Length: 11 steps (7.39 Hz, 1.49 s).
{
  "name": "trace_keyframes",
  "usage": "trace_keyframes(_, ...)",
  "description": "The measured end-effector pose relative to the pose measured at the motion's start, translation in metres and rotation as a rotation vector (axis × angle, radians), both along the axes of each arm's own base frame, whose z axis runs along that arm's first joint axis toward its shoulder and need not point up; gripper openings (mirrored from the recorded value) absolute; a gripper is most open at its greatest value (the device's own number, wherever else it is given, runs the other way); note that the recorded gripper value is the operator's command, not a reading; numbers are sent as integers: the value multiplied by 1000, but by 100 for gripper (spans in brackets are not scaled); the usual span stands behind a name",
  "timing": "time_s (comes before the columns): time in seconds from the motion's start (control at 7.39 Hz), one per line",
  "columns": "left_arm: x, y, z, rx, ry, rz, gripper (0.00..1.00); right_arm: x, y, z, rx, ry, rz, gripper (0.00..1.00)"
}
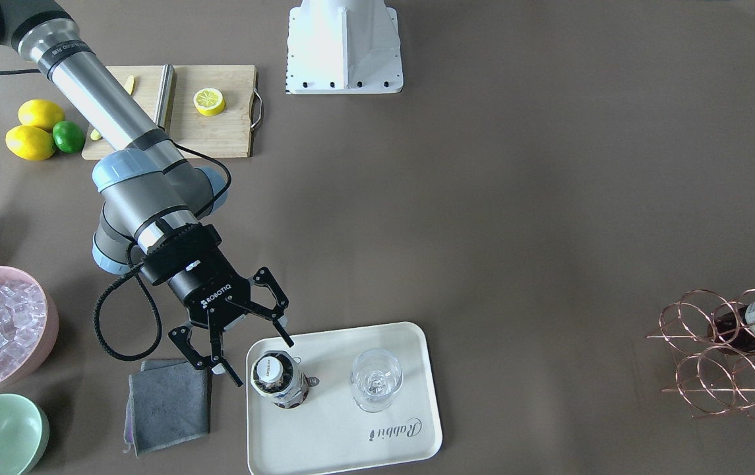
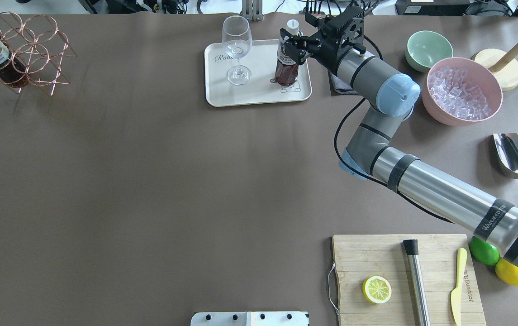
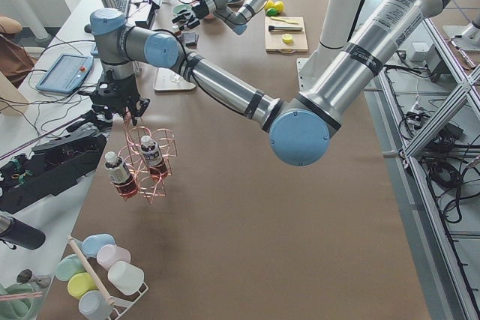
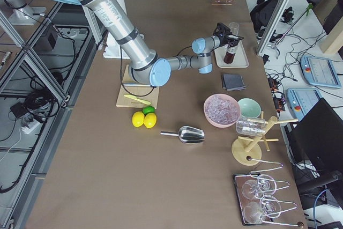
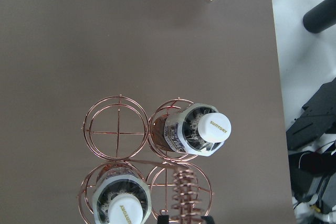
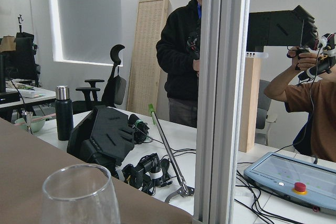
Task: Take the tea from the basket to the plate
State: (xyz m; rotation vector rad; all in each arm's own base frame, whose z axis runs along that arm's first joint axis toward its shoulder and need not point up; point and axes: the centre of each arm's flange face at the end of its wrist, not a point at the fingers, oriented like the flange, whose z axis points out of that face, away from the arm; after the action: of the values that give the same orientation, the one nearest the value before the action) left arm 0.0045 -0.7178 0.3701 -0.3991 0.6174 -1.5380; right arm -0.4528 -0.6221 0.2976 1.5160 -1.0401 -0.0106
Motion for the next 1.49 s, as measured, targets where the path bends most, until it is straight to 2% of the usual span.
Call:
trace_keyframes(0.27,-7,-9,47,14,-4,-2,0,9,-3,-4,9,2,-4,100)
trace_keyframes(0.54,-18,-10,65,17,-8,-7,0,38,-20,-11,10,59,-77,100)
trace_keyframes(0.81,-20,-10,70,12,-10,-10,0,62,-36,1,-71,174,-205,100)
trace_keyframes(0.95,-19,-8,77,7,-11,-10,0,63,-44,14,-161,248,-290,100)
trace_keyframes(1.22,-19,-5,90,3,-13,-12,49,79,-59,24,-339,343,-408,100)
trace_keyframes(1.35,-19,-4,93,1,-14,-14,88,95,-62,35,-422,369,-457,100)
trace_keyframes(1.49,-19,-4,93,2,-14,-14,97,113,-60,47,-518,390,-501,100)
